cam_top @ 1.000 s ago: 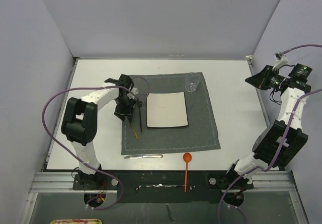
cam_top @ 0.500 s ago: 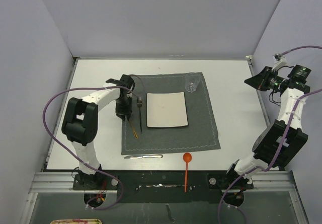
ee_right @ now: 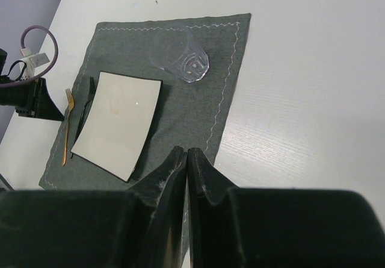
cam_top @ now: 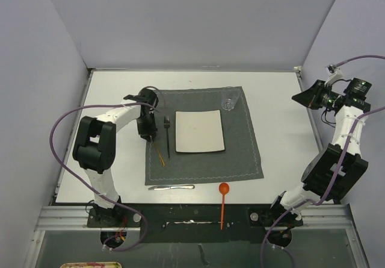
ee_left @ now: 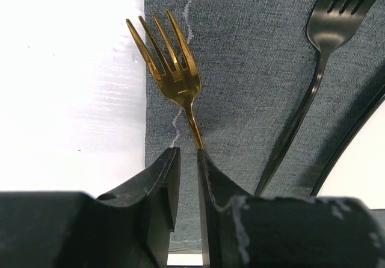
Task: Set the dinner table for one person
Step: Adjust the fork on the napkin.
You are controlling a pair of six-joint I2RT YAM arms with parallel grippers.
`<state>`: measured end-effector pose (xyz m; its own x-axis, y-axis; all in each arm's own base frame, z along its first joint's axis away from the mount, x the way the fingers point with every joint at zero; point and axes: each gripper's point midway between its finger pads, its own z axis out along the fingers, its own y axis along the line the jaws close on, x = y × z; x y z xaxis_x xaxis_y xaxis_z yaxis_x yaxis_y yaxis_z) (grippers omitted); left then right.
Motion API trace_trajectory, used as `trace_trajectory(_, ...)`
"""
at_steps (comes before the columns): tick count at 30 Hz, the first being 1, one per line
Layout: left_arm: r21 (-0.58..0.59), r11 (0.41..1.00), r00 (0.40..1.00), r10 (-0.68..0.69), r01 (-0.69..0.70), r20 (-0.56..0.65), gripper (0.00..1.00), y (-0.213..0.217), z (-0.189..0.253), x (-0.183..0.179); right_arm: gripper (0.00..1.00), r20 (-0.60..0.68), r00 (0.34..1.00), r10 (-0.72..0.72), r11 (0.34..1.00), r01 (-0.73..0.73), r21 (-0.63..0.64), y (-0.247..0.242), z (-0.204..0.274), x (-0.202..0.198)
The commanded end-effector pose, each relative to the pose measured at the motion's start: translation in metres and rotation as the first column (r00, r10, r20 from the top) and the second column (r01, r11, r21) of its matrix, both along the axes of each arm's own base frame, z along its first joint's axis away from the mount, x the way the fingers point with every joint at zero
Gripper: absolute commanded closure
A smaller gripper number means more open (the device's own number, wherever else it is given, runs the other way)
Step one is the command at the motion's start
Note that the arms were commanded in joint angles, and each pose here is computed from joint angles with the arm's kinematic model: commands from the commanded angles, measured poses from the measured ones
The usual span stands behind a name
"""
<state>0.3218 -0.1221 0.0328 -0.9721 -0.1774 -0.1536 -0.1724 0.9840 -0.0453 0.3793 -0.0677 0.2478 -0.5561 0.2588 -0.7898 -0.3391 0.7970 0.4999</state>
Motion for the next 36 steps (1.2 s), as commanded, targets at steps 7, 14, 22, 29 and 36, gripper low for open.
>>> trace_trajectory(7, 0.004, 0.996, 0.993, 0.088, -0.089, 0.083, 0.82, -0.002, 0.000, 0.018, 0.94, 0.065, 0.998, 0.026, 1.000, -0.026, -0.004, 0.008, 0.019, -0.003)
trace_trajectory(14, 0.019, 0.996, 0.993, 0.091, -0.092, 0.076, 0.82, -0.003, -0.007, 0.016, 0.94, 0.070, 0.997, 0.028, 1.000, -0.028, -0.005, 0.011, 0.023, -0.004)
trace_trajectory(22, 0.025, 0.996, 0.994, 0.089, -0.091, 0.066, 0.83, -0.004, -0.015, 0.017, 0.94, 0.072, 0.997, 0.028, 1.000, -0.028, -0.008, 0.012, 0.025, -0.005)
trace_trajectory(29, 0.026, 0.996, 0.995, 0.081, -0.082, 0.060, 0.85, -0.005, -0.019, 0.016, 0.94, 0.070, 0.997, 0.033, 0.999, -0.032, -0.009, 0.013, 0.026, -0.004)
trace_trajectory(36, 0.022, 0.998, 0.997, 0.066, -0.067, 0.048, 0.93, -0.010, -0.025, 0.016, 0.94, 0.068, 0.997, 0.036, 0.999, -0.035, -0.011, 0.013, 0.025, -0.003)
